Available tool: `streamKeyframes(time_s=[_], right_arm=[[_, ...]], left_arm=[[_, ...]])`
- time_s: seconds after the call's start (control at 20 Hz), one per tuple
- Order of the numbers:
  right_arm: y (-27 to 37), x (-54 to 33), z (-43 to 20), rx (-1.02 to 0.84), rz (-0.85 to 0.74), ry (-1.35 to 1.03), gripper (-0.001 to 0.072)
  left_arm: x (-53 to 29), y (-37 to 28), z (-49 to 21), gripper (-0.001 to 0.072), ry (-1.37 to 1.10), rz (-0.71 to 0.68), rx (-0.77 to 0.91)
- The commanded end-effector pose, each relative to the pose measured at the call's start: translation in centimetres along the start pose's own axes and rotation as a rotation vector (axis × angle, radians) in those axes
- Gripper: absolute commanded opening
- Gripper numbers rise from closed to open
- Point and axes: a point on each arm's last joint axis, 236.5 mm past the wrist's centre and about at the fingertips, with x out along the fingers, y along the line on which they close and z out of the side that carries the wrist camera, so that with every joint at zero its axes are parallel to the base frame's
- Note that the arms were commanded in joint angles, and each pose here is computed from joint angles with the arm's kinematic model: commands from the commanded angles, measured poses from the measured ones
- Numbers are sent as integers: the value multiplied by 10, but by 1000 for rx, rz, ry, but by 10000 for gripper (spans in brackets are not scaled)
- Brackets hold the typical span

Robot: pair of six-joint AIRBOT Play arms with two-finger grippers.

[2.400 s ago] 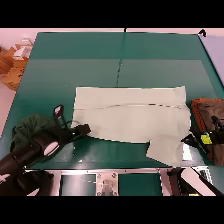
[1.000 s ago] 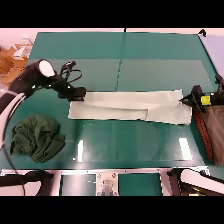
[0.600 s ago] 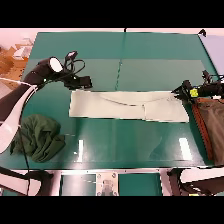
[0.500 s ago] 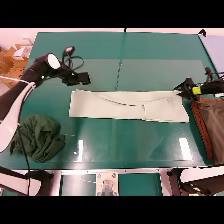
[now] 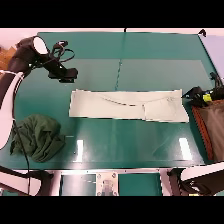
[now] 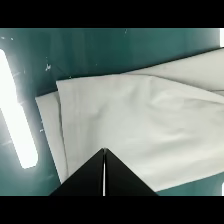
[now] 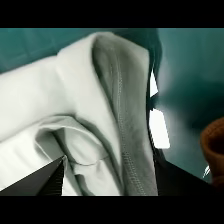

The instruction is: Fold the shirts.

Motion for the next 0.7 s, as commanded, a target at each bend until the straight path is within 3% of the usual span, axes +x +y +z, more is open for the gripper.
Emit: streamKeyframes(time_s=[0.0, 0.25, 0.45, 0.5, 0.55, 0.6, 0.65], right_arm=[[-17, 25, -19, -35, 31, 106, 611], [14, 53, -33, -35, 275, 191, 611], [26, 62, -35, -69, 294, 210, 608], [29, 62, -33, -77, 296, 208, 569], [31, 61, -31, -86, 294, 205, 332], [34, 60, -29, -95, 293, 204, 186], [37, 60, -27, -104, 293, 203, 90]], left_arm=[[-3, -12, -5, 24, 26, -52, -6], [-4, -23, 5, 24, -16, -99, -16], [-6, -39, 15, 24, -62, -168, -8], [-6, -41, 16, 24, -65, -171, -9], [-4, -42, 17, 23, -66, -174, -8], [2, -45, 16, 23, -63, -177, -8], [10, -51, 14, 23, -59, -188, -9]])
